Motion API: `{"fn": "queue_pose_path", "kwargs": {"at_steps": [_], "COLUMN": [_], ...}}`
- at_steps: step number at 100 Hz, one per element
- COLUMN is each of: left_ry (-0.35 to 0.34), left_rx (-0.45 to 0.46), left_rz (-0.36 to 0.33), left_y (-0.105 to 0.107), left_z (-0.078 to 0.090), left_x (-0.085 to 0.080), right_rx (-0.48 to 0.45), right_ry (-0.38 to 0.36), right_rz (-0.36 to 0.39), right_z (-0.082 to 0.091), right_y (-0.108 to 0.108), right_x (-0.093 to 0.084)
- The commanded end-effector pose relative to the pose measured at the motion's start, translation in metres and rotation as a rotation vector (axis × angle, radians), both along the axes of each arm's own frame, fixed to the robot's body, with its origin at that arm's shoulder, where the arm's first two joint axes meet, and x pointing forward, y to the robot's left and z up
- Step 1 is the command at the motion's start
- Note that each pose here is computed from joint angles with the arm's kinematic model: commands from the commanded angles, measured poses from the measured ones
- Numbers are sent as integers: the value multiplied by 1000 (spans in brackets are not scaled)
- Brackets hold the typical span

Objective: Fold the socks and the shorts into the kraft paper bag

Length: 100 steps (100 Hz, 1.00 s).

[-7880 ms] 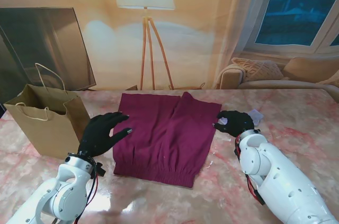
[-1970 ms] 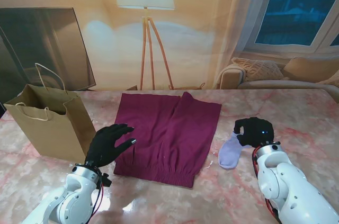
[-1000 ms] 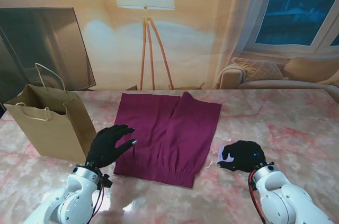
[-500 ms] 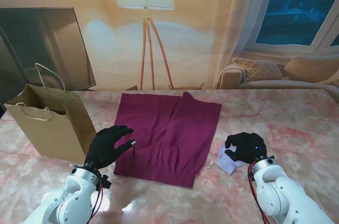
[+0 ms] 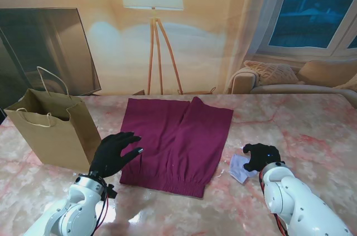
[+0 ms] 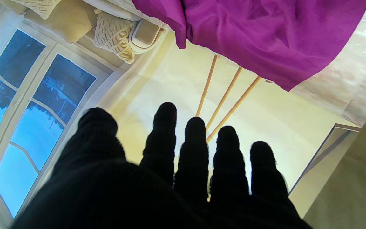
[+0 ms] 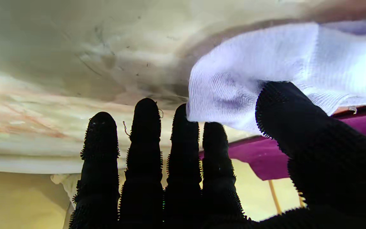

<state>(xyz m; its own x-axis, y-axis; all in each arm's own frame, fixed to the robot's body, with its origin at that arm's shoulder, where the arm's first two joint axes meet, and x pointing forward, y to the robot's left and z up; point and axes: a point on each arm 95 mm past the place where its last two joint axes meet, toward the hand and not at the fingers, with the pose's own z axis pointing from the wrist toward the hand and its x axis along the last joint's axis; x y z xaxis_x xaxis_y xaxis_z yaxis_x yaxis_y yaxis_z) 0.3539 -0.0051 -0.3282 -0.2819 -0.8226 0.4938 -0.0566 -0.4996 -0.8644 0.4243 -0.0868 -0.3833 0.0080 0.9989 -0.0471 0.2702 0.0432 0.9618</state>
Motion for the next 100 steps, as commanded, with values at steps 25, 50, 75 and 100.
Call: {"fn": "queue_pose_path", "kwargs": {"at_steps": [25,50,75,100], "left_ry": [11,5,5,-18], "left_rx": [-7,-9,-21,12], "left_rz": [-4,-1,-23,-67], "left_y": [-1,-1,-3,-6], "left_z": [-1,-1,-1,4], "left_x": [-1,-1,0,1], "right_rx": [13,123,241,334], "right_ry": [-88,-200,-361,-444], "right_rz": [-7,65,160,293], "right_z": [-13,3,37,74], "right_y": [2,13,44,97], "right_x": [2,-3,-12,-20]}}
